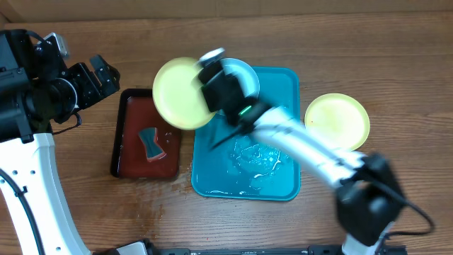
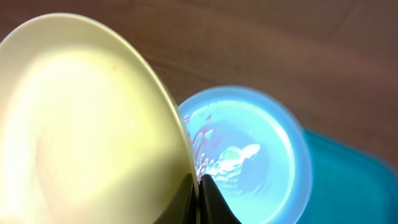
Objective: Clean dirty plates on tray and stack at the side
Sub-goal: 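Carry the plate right and lower it onto the first yellow plate, then open the right gripper, move left and grip the white plate rim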
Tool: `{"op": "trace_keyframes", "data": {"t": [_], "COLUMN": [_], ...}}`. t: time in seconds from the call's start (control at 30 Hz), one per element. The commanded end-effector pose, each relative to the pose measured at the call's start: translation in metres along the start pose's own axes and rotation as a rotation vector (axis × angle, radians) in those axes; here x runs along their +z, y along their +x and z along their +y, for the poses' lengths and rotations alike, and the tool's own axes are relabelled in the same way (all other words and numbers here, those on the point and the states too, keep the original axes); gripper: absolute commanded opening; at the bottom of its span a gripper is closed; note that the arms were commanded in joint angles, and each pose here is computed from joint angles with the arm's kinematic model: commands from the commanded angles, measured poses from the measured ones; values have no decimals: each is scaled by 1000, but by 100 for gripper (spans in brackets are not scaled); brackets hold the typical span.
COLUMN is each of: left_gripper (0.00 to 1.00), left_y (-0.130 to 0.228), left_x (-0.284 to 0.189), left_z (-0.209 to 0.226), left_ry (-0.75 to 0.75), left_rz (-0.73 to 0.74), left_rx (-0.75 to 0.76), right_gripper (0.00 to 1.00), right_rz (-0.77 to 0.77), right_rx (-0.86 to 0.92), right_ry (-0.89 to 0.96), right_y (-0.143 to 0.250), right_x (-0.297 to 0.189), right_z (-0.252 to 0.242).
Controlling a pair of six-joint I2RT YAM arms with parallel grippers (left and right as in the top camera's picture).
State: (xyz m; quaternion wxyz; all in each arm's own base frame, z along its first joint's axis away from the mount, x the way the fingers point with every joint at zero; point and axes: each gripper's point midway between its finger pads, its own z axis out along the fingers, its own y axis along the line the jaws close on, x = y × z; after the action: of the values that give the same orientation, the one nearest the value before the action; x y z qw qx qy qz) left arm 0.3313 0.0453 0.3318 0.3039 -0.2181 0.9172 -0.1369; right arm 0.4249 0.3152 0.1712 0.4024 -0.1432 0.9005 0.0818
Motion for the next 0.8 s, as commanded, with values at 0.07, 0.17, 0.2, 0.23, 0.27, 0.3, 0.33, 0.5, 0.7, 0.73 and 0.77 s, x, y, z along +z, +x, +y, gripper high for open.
{"op": "trace_keyframes", "data": {"t": [0.07,0.17,0.2,0.23,0.27,0.3,0.33,0.5,0.7,0.73,0.77], "left_gripper": [100,100,100,100,100,100,100,100,100,100,100], "left_y": [-5,-3,-2,-2,-2,-2,-2,-2,-3,-3,-3], "left_x": [-10,-10,-10,-10,-9,-9,-9,-9,-9,-9,-9], "left_z": [-1,0,0,0,-1,-1,0,-1,-1,-1,0], "left_ry": [-5,-7,-7,-7,-6,-6,-7,-7,-7,-7,-7], "left_rz": [-34,-26,-24,-23,-23,-23,-24,-24,-25,-24,-23], "left_rx": [67,86,91,93,94,94,94,94,95,95,94], "right_gripper": [4,4,4,4,4,4,4,4,33,39,44], "right_rz": [-11,73,119,177,282,344,394,576,598,587,565], "right_rx": [480,639,698,762,860,906,936,1059,1016,975,949], "right_ry": [-324,-150,-84,3,167,231,267,341,321,276,207], "right_y": [-71,-39,-21,2,48,73,93,186,217,209,198], "right_x": [-103,-116,-119,-122,-126,-127,-128,-118,-113,-111,-107], "right_z": [-94,-181,-208,-236,-282,-299,-309,-331,-338,-334,-326]}}
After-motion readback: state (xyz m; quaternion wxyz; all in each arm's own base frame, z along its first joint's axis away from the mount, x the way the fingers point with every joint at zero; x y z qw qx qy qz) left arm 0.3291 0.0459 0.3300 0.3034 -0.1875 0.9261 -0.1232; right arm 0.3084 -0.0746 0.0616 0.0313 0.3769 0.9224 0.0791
